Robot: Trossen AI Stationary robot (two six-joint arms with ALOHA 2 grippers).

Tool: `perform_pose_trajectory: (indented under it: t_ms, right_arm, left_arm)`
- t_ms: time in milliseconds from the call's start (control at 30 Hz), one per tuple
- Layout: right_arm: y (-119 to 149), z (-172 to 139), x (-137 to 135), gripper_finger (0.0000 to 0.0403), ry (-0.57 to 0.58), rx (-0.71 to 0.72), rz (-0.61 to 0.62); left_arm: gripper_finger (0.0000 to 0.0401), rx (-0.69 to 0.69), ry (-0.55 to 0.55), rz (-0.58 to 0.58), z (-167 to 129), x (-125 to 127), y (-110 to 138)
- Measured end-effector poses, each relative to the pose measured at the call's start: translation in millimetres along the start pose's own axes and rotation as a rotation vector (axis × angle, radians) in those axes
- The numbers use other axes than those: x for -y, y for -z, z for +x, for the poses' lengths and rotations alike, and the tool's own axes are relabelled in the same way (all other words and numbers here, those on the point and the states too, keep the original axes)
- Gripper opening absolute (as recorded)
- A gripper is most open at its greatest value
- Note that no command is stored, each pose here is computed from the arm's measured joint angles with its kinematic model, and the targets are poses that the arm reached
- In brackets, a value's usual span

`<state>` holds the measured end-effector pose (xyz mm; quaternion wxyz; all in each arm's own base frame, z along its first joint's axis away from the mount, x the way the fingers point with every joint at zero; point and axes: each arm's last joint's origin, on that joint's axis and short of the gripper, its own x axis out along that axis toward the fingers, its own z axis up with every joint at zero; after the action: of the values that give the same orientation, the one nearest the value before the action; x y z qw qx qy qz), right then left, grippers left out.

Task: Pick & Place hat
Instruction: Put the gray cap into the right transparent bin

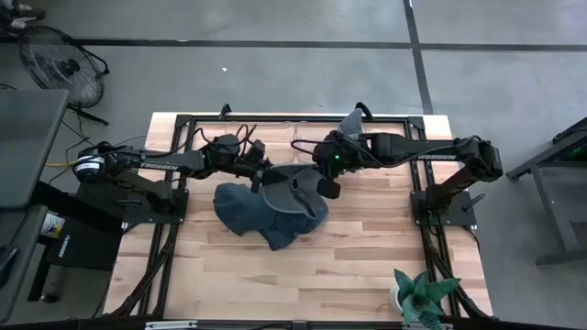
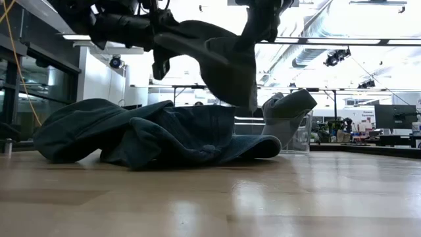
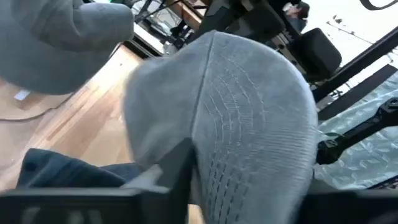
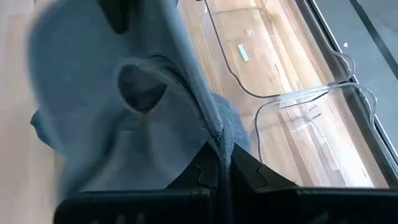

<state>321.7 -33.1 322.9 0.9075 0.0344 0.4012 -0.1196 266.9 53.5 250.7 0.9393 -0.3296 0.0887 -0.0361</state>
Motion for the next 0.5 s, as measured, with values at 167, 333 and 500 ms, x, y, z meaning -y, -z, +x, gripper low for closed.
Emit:
perform_pose_trajectory:
  t_ms: [167, 333, 500]
  right_arm:
    - [-0.1, 0.0, 0.2, 0.0001, -0.004, 0.001, -0.022]
    - [-0.1, -0.6, 0.2, 0.0014, -0.005, 0.002, -0.047]
    - [-0.7, -11.2, 1.6, 0.0061, -0.009, 0.025, -0.064]
  left_arm:
    - [0.0013, -0.013, -0.041, 0.033, 0.7, -0.8, -0.7]
    - [0.0008, -0.018, -0.047, 0.063, 0.7, -1.1, -0.3]
    - [0.0006, -0.004, -0.070, 0.096, 0.7, -1.8, -0.8]
